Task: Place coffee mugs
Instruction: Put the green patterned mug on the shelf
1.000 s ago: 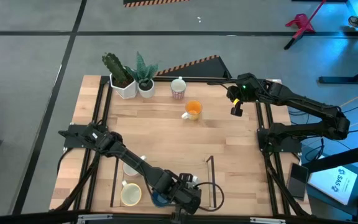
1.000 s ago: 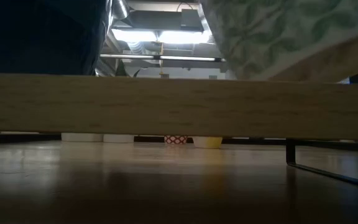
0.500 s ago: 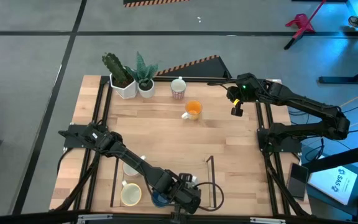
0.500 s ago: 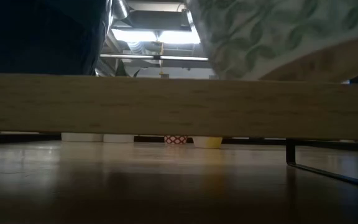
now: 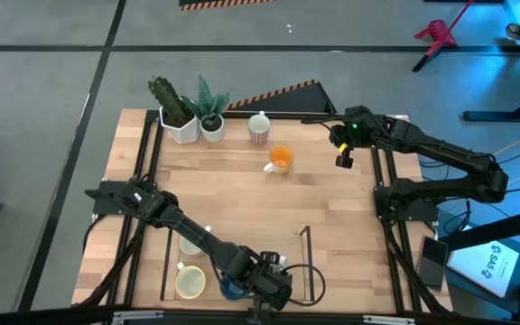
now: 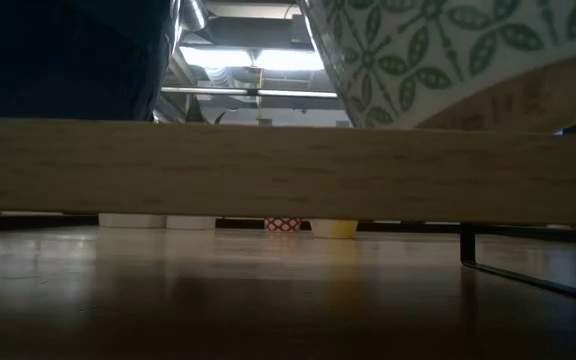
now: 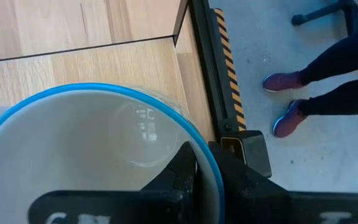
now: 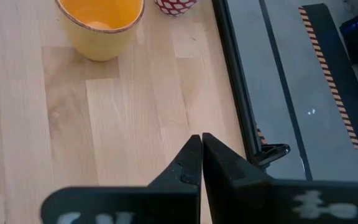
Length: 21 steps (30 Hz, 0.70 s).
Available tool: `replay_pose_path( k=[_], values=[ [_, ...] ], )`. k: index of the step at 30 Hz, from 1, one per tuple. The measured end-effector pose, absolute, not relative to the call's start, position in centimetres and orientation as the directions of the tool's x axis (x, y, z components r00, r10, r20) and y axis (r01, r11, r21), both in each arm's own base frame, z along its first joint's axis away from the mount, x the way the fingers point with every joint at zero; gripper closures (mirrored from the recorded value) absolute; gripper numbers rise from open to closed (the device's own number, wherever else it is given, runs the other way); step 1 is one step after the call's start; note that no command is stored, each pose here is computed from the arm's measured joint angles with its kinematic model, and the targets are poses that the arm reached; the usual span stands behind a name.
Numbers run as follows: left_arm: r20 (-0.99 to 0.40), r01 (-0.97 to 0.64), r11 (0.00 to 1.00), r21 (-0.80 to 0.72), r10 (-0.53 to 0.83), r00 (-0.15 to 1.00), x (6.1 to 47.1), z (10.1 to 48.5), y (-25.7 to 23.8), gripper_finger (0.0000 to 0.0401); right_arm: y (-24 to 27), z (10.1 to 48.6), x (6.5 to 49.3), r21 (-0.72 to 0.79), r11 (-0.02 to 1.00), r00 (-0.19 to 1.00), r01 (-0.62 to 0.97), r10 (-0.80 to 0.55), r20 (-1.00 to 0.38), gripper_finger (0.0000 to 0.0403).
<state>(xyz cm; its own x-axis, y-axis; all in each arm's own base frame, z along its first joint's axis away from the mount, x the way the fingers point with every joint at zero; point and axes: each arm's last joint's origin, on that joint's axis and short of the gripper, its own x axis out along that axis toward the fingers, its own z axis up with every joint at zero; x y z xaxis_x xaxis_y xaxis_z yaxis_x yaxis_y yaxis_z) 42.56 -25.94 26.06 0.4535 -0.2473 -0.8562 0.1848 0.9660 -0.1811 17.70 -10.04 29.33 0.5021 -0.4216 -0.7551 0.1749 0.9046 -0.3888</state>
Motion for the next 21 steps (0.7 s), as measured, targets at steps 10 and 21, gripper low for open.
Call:
replay_pose_path(
  k=[10, 21],
  values=[
    [-0.856, 0.200, 0.962, -0.184, -0.257, 0.448, 42.54, 26.06, -25.98, 0.0382, -10.05, 29.32, 17.70, -0.390, 0.904, 0.502, 0.173, -0.422, -0.755, 0.0403],
    [-0.863, 0.201, 0.964, -0.174, -0.248, 0.440, 42.72, 25.28, -26.30, 0.0382, -10.04, 29.30, 17.69, -0.391, 0.904, 0.501, 0.170, -0.421, -0.756, 0.0403]
  ],
)
